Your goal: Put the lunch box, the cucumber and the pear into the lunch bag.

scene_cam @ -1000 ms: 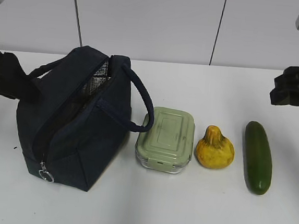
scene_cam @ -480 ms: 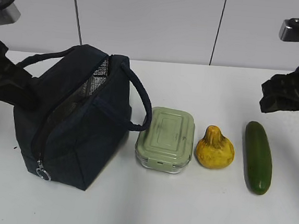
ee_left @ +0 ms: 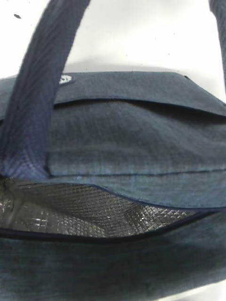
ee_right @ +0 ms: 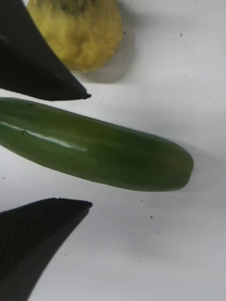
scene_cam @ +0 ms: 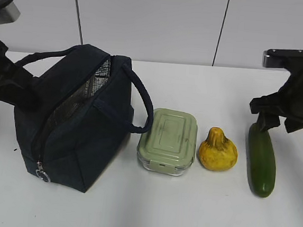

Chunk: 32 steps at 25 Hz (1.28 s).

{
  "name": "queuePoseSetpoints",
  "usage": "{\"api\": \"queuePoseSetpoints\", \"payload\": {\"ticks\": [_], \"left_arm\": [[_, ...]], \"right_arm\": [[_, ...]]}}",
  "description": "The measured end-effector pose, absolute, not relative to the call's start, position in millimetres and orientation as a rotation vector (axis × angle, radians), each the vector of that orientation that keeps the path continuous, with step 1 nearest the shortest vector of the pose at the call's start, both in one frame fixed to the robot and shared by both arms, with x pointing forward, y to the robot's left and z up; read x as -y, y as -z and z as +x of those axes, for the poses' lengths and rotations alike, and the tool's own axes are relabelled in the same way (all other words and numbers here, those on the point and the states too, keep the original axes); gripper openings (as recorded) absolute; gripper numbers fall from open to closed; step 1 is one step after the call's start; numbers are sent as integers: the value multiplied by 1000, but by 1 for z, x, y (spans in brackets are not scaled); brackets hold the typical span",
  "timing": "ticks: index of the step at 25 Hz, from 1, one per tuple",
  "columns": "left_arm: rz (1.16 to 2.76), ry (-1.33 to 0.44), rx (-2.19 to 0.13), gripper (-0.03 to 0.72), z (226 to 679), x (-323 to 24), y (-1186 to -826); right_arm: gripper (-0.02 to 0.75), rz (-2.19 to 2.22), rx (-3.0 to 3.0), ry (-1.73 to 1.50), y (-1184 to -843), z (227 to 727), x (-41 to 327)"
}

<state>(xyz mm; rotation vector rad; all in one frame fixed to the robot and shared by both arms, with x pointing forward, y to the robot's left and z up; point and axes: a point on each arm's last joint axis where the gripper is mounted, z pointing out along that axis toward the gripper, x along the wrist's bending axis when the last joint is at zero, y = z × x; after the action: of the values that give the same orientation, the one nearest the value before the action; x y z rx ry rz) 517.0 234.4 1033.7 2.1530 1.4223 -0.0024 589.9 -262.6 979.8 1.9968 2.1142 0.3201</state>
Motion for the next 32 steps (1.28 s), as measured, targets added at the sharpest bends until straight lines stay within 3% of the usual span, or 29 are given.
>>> {"api": "queuePoseSetpoints", "payload": {"ticks": [18,21,26,29,32], "left_arm": [[2147,-2,-1423,-16,517,-234,-1034],[2147,-3,-1423,-16,518,-234,-1034],[2146,-5,-1423,-16,518,-234,-1034],[2146,-5,-1423,-16,518,-234,-1034],[2146,-5,-1423,-16,518,-234,-1034]], "right_arm": [[514,2161,-2189,-175,-923,612,265],[487,2156,-2214,-168,-920,612,265],[407,2139,-2228,-177,-921,613,264],[399,2134,-2242,-168,-926,615,264],[398,2088,-2230,-238,-951,622,263]]}}
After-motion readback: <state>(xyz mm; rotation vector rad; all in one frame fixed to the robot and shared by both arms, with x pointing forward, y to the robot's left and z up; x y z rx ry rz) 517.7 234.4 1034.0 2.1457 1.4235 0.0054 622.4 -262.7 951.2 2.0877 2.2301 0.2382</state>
